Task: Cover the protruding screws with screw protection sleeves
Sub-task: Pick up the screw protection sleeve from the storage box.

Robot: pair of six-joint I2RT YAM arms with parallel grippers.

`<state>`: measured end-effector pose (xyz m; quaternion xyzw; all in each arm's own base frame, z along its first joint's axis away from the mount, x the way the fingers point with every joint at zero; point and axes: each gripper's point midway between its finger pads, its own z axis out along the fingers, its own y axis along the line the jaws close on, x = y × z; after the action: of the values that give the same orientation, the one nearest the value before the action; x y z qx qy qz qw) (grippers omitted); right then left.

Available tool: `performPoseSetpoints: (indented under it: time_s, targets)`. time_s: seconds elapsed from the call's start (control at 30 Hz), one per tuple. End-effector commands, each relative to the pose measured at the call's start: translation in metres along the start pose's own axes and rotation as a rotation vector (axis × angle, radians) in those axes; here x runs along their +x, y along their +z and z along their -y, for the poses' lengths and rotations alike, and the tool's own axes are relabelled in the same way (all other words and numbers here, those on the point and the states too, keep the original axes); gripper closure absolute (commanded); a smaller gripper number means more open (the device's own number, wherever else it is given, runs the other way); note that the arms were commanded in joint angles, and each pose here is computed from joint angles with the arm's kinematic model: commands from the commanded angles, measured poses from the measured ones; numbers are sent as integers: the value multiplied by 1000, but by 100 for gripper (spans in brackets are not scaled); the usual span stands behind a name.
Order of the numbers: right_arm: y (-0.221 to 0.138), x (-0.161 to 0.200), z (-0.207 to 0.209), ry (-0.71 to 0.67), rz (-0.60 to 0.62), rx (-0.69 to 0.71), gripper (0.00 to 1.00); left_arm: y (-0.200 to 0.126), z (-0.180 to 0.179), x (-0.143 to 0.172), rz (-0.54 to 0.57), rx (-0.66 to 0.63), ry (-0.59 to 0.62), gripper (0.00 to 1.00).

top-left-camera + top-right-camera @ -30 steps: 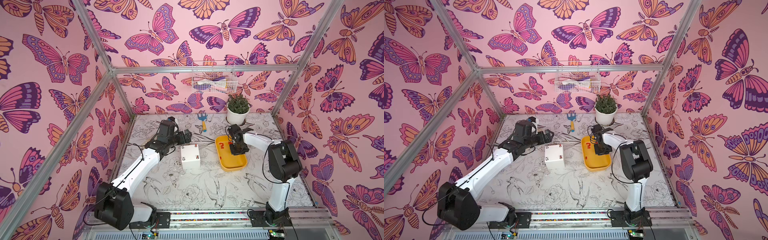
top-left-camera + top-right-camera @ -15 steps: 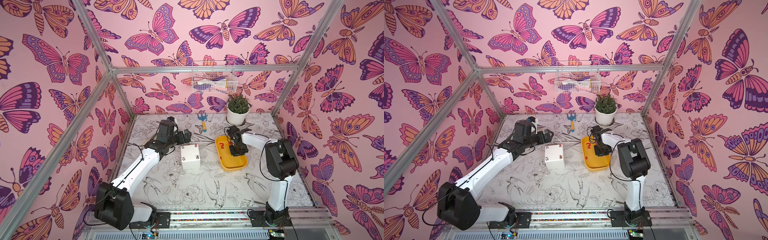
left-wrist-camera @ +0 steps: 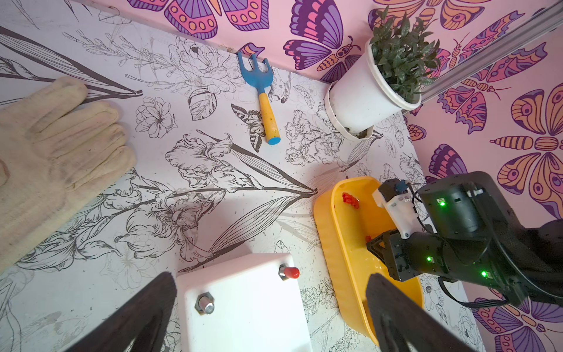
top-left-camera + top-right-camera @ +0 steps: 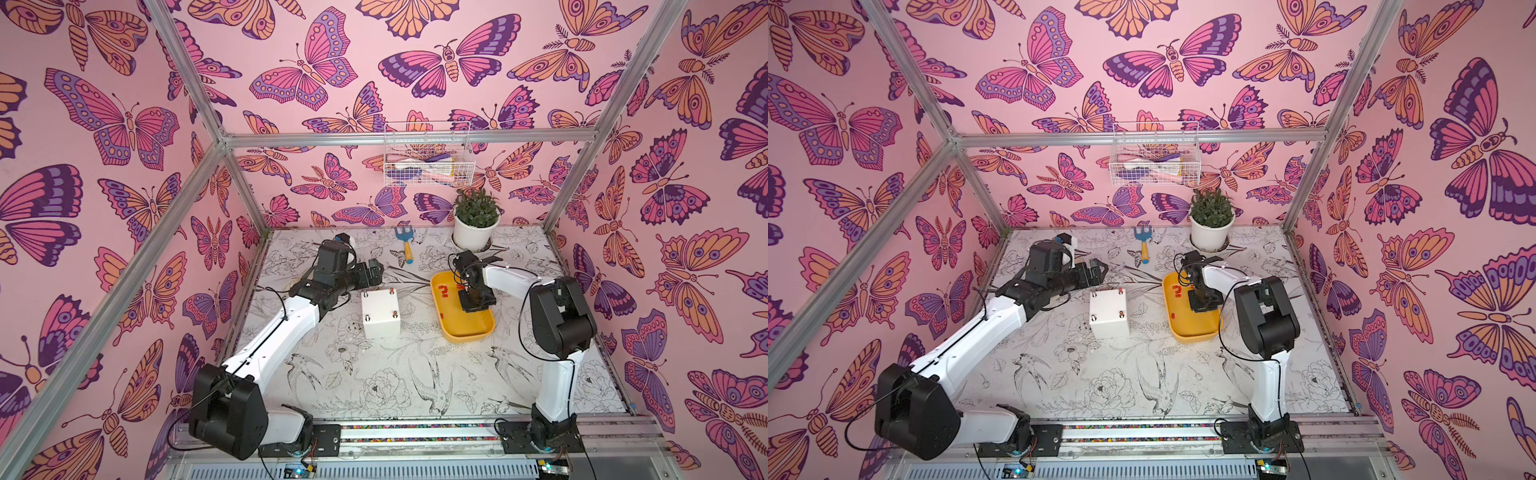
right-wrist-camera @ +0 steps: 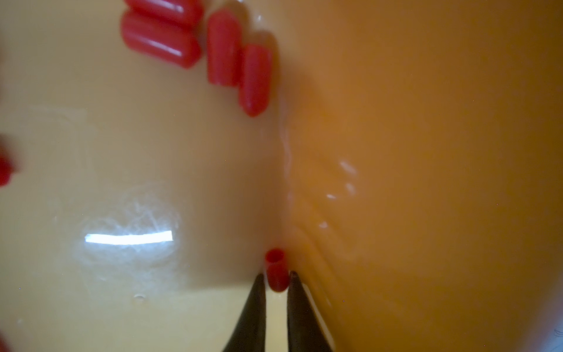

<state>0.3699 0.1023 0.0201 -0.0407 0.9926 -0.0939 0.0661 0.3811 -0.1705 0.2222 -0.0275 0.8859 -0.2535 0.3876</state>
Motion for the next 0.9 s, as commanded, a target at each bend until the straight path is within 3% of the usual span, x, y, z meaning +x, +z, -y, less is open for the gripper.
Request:
performPoseSetpoints:
  time_s: [0.0, 0.87]
  targets:
    - [6, 2, 2, -15, -32, 11, 84, 2, 0, -4, 9, 6, -4, 0]
    - [9, 2, -1, -13, -22, -19, 91, 3, 1, -4, 8, 12, -2, 0]
